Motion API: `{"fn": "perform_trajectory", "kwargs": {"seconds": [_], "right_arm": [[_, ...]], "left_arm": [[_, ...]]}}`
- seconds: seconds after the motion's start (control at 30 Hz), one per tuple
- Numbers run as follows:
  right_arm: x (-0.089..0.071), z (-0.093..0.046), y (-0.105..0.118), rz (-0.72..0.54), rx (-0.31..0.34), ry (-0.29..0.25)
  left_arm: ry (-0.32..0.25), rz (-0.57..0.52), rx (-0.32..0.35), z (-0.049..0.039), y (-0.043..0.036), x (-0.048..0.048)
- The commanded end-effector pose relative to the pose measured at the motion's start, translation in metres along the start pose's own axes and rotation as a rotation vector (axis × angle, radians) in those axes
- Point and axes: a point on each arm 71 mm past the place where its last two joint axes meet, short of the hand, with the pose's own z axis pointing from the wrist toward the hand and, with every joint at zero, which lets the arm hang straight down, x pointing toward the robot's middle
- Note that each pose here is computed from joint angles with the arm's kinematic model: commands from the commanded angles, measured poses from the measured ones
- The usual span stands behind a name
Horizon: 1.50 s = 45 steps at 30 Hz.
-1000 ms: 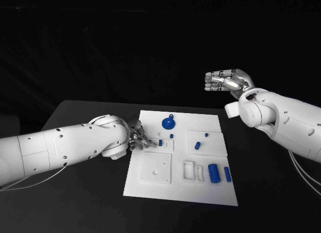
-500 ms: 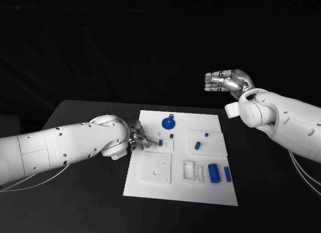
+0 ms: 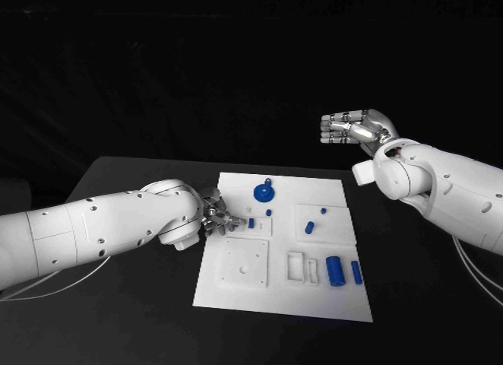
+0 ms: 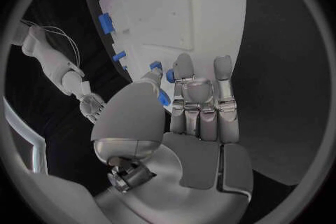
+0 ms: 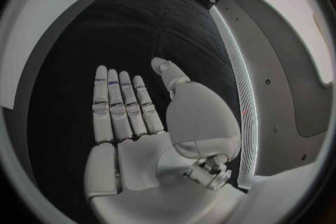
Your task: Assemble the parts on the task board
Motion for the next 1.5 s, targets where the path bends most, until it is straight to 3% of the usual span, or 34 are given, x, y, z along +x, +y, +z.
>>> {"fn": "perform_trajectory", "kwargs": {"seconds": [0.03, 0.5, 1.07, 1.5], "right_arm": [[0.002, 0.0, 0.0, -0.004, -0.004, 0.022], [0.002, 0.0, -0.001, -0.005, -0.001, 0.026], [0.003, -0.003, -0.004, -0.007, 0.005, 0.036], [0.017, -0.018, -0.001, -0.116, -0.032, 0.132]], "left_arm": [[0.009, -0.016, 0.008, 0.0002, -0.0008, 0.0013], [0.019, -0.022, 0.017, 0.0003, -0.0017, 0.002], [0.004, -0.1, 0.105, -0.0009, -0.0037, -0.0014], [-0.036, -0.329, 0.279, -0.0087, 0.0051, -0.0261]]}}
